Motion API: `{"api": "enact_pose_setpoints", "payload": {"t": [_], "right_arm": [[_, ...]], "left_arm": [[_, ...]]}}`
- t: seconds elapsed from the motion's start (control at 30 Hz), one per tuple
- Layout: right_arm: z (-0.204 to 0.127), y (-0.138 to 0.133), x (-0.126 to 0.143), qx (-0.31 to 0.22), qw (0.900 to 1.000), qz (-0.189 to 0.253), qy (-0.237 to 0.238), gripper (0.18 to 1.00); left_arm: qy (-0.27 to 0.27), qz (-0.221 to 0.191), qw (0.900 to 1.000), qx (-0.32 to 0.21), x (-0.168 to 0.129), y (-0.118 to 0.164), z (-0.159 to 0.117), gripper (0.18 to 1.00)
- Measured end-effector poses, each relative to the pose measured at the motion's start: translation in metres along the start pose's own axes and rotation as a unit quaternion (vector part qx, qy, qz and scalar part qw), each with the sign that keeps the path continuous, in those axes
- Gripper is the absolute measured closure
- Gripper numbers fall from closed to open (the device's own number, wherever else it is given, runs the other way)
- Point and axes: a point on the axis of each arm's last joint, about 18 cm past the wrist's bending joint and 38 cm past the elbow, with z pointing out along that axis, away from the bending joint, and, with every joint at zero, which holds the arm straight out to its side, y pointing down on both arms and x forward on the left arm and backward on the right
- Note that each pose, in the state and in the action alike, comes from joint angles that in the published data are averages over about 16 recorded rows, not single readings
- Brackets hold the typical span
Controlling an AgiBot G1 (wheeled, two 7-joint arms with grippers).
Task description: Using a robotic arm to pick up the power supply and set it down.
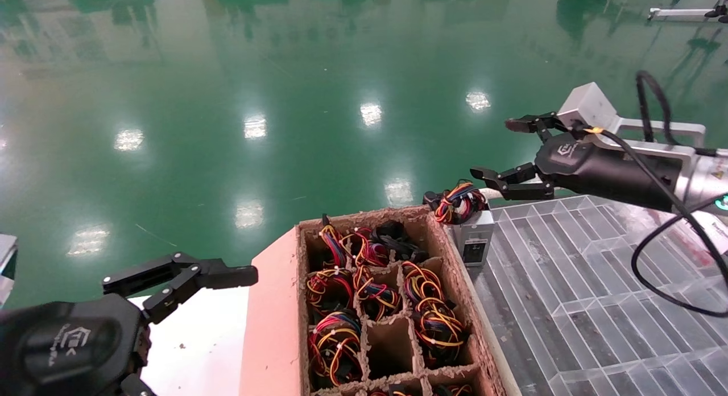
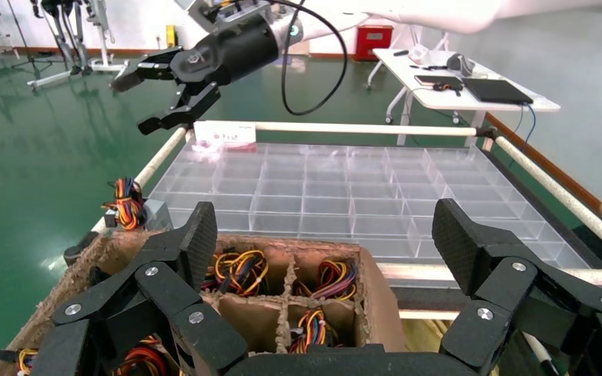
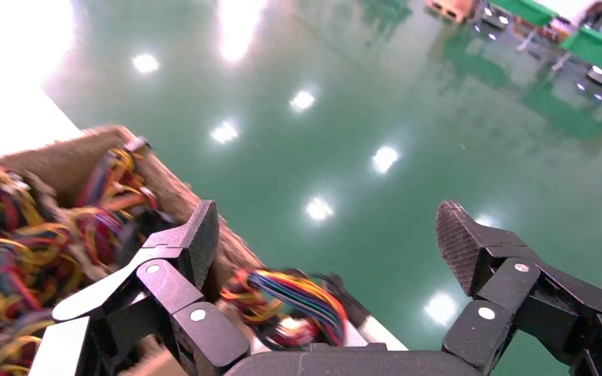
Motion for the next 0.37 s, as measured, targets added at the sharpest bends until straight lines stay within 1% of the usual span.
{"api": "enact_pose_setpoints", "payload": {"t": [0.13,0.37], "right_arm": [[-0.006,-0.002,-0.012,0.022,1.000,0.011,-0.014,0.178],[-0.012,-0.005,-0.023,0.041,0.999,0.019,-0.028,0.178]], "left_arm": [[0.000,0.000,1.0000,0.000,0.000,0.000,0.000,0.184],[0.000,0.000,1.0000,0.000,0.000,0.000,0.000,0.184]]}}
